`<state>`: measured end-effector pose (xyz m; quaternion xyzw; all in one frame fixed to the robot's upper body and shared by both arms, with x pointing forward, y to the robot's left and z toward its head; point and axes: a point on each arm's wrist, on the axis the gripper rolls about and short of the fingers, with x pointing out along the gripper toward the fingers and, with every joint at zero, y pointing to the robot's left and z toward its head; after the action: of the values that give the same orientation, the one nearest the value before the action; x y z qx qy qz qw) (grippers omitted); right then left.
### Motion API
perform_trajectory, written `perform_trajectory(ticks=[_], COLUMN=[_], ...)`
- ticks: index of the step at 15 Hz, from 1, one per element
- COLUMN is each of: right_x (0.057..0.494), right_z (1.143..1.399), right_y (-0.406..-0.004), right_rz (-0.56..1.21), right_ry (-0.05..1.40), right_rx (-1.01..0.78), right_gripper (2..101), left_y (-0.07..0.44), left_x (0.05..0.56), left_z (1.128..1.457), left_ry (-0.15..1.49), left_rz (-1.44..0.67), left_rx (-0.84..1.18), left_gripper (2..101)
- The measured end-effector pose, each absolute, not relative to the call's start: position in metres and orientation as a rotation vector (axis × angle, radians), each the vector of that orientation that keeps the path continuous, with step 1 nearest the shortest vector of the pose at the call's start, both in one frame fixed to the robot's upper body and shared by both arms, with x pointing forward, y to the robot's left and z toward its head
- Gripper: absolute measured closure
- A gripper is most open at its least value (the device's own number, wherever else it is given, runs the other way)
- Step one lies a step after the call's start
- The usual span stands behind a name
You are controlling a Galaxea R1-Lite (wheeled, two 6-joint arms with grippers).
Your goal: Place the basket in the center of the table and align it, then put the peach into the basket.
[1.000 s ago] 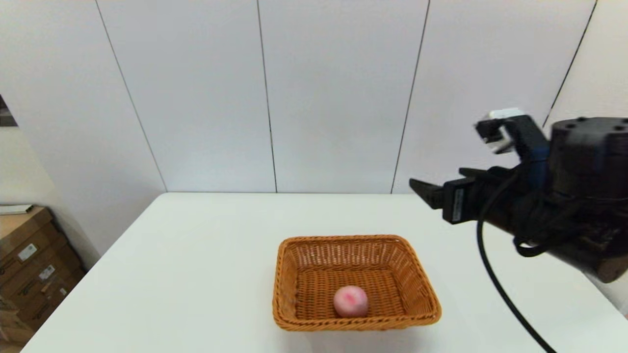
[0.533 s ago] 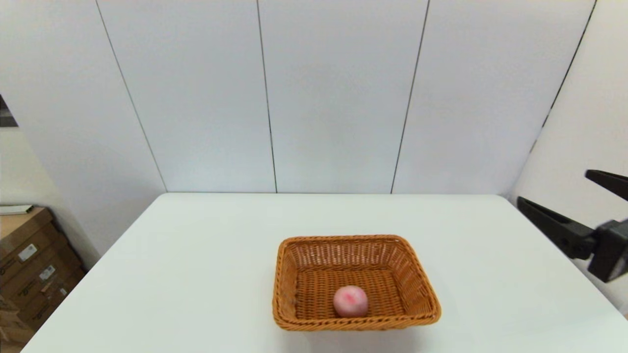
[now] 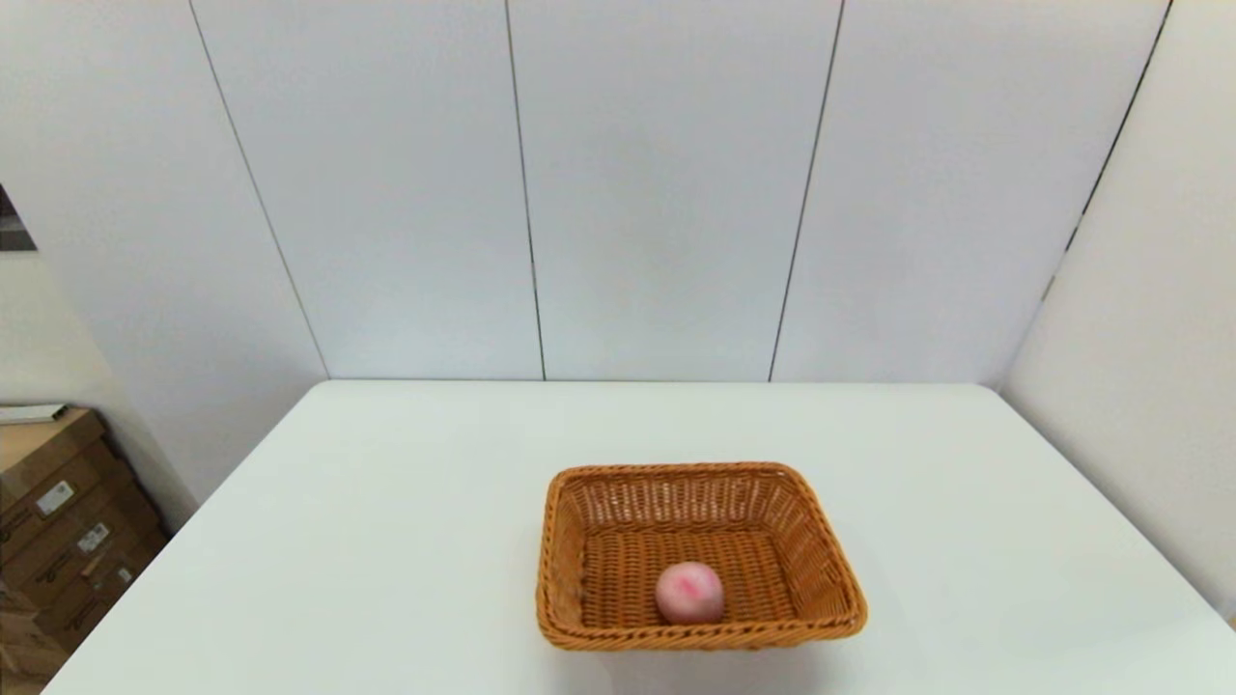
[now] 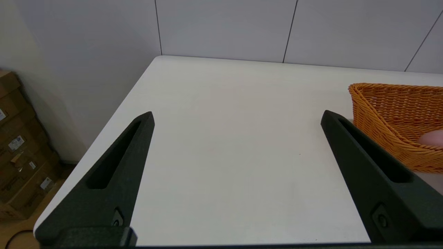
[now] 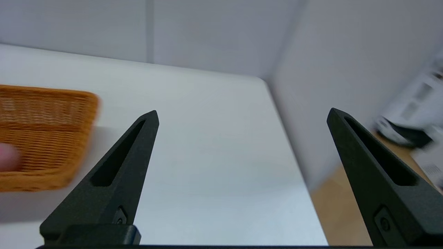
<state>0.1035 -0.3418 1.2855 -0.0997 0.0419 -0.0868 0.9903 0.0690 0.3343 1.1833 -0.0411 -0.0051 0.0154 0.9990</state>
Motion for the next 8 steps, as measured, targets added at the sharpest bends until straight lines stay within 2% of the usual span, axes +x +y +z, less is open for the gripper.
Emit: perform_trajectory(ticks=[4, 8], right_x=[0.076, 0.063], right_z=[1.259, 1.240], right_y=[-0.343, -0.341], right_rz=[-0.300, -0.229], right_ry=[0.073, 0.000], right_rx=[-0.149, -0.029], right_gripper=[5.3, 5.2], left_y=[0.334, 0.334], left_x=[0.069, 0.069], left_z=[1.183, 1.183], left_ry=[-0.010, -0.010], left_rz=[0.031, 0.031], left_rx=[-0.082, -0.084], left_gripper=[5.4, 5.4])
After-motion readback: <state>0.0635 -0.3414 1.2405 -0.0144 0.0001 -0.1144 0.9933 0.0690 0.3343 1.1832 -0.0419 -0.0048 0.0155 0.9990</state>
